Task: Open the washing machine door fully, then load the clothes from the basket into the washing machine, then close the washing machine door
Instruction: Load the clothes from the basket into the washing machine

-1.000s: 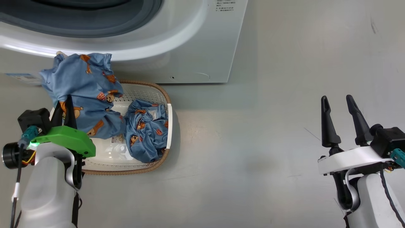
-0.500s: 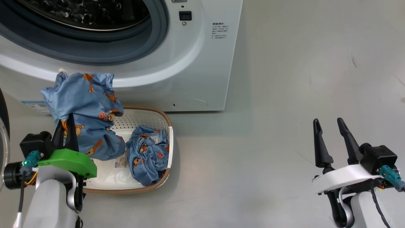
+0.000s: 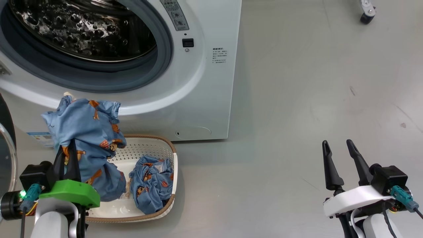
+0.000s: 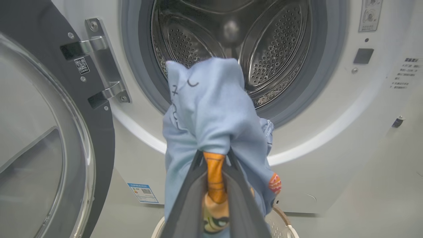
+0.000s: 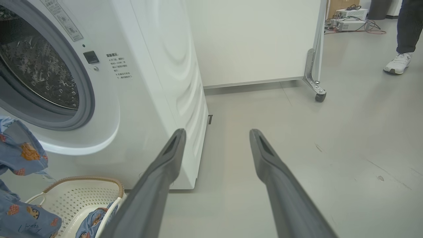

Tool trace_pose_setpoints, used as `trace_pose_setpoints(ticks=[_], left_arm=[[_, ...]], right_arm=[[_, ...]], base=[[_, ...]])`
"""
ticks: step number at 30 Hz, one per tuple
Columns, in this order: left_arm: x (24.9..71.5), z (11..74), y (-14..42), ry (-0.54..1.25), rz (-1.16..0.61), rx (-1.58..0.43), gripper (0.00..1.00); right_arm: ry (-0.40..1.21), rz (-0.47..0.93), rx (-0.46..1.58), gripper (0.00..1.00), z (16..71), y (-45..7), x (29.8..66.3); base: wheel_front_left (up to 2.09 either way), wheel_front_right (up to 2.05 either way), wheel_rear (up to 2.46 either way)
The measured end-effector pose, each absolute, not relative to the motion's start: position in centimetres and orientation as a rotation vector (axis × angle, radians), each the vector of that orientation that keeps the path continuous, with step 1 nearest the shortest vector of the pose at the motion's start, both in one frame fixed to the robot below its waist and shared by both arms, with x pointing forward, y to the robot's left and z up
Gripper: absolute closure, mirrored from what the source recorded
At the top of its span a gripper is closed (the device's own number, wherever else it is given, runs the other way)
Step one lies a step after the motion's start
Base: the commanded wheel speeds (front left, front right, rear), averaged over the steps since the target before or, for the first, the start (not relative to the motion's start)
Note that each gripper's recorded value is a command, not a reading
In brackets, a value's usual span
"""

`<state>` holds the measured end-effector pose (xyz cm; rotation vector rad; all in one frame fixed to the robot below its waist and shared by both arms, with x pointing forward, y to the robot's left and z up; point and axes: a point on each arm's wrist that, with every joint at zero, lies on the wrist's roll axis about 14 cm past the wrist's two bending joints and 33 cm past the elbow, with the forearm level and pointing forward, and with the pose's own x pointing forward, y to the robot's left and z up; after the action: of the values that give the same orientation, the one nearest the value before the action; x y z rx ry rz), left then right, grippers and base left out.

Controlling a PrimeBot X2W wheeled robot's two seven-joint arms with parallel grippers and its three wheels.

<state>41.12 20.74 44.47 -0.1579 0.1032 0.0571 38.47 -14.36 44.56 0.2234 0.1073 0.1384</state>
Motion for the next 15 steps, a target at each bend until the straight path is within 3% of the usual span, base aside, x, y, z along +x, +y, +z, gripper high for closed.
trace_pose_setpoints(ticks=[15], left_arm=[[39.6,47.0,19.7,0.024,0.018,-0.149,1.0]], right_arm=[[0.059,0.119,0.218,0.0,46.1,-15.2,38.0]], base=[[0.0,0.0,0.0]])
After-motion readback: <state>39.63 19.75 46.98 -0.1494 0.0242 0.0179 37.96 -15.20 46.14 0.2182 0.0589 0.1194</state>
